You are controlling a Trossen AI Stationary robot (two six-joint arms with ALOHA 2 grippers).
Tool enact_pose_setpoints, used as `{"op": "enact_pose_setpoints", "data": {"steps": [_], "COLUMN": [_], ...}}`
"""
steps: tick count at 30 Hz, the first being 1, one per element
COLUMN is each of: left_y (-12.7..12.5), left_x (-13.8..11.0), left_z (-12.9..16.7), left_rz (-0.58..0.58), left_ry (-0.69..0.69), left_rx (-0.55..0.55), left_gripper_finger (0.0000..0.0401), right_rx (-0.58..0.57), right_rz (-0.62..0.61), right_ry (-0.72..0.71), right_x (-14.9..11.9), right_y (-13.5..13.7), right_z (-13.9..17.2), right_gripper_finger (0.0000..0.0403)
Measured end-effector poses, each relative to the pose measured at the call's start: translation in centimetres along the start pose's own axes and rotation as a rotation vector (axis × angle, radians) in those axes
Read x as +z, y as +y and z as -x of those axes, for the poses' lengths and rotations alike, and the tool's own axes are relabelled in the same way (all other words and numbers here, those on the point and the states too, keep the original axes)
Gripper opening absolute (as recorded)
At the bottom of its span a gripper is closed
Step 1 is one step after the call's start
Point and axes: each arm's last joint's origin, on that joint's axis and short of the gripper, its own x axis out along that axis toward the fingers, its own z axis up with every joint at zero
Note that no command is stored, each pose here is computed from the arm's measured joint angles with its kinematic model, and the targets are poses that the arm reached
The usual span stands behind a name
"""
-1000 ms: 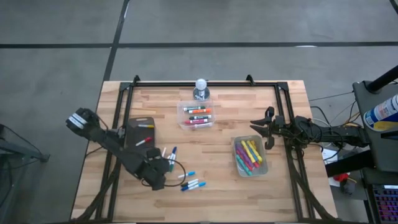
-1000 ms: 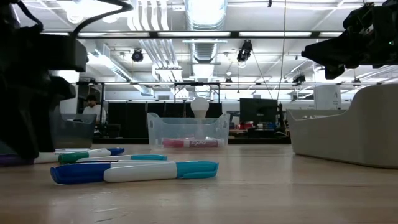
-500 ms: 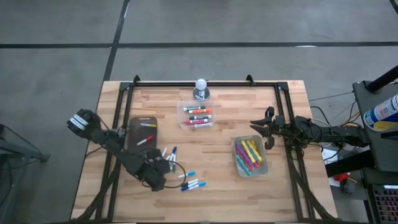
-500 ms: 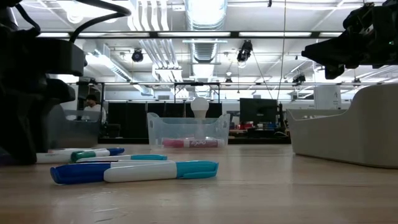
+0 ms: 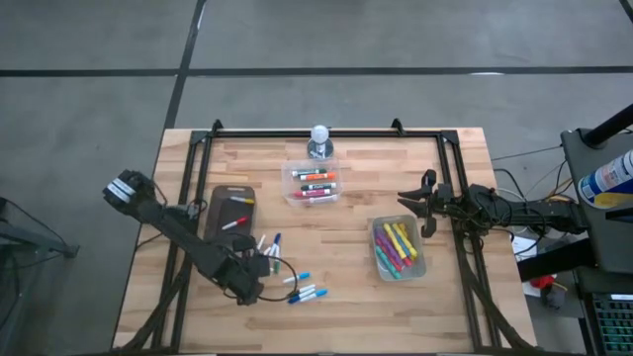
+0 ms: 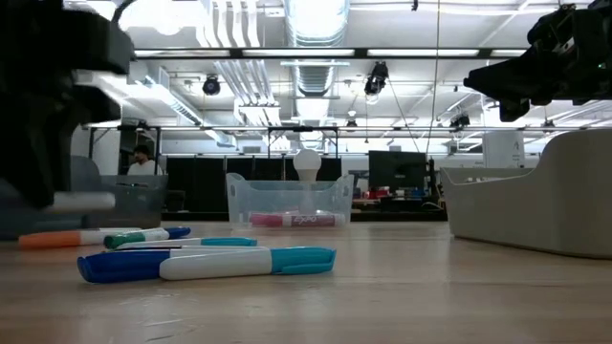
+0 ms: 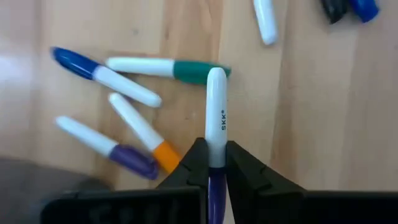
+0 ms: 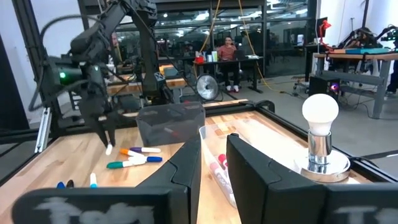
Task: Pick & Place Markers
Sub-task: Put the bottom purple mini marker into the transparent black bin, then put the right light blue mini marker into the transparent black bin
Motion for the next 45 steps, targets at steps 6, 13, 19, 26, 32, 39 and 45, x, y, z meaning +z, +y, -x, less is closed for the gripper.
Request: {"op": "enact_pose_setpoints", "data": {"steps": [6,13,19,26,32,39,45], "left_y": [1.2,4.2,6.4,7.4,7.7,7.7,6.6], "left_x": [0.7,-0.5,-1.7,-2.0,-1.9,-1.6,0.1], "left_z": [3.6,6.3,6.3,5.3,5.2,5.4,5.5], "left_rz": [0.009,0.179,0.384,0.493,0.513,0.469,0.421], "left_ry": [-0.039,-0.106,-0.072,-0.023,-0.018,-0.020,-0.118], "left_rx": [0.119,0.338,0.471,0.496,0.507,0.498,0.379], "left_gripper_finger": [0.0026,0.0027,0.0028,0.0031,0.0075,0.0115,0.0116], "right_rx": [0.000,0.000,0.000,0.000,0.000,0.000,0.000], "right_rz": [0.000,-0.001,0.000,-0.001,-0.001,0.000,0.000], "right_ry": [0.001,0.001,0.001,0.000,0.000,0.000,0.000], "right_x": [0.0,0.0,0.0,0.0,0.0,0.0,0.0], "right_y": [0.0,0.0,0.0,0.0,0.0,0.0,0.0], "right_z": [0.0,0.0,0.0,0.0,0.0,0.0,0.0], "right_gripper_finger": [0.0068,0.0068,0.0068,0.0068,0.0068,0.0068,0.0068]}}
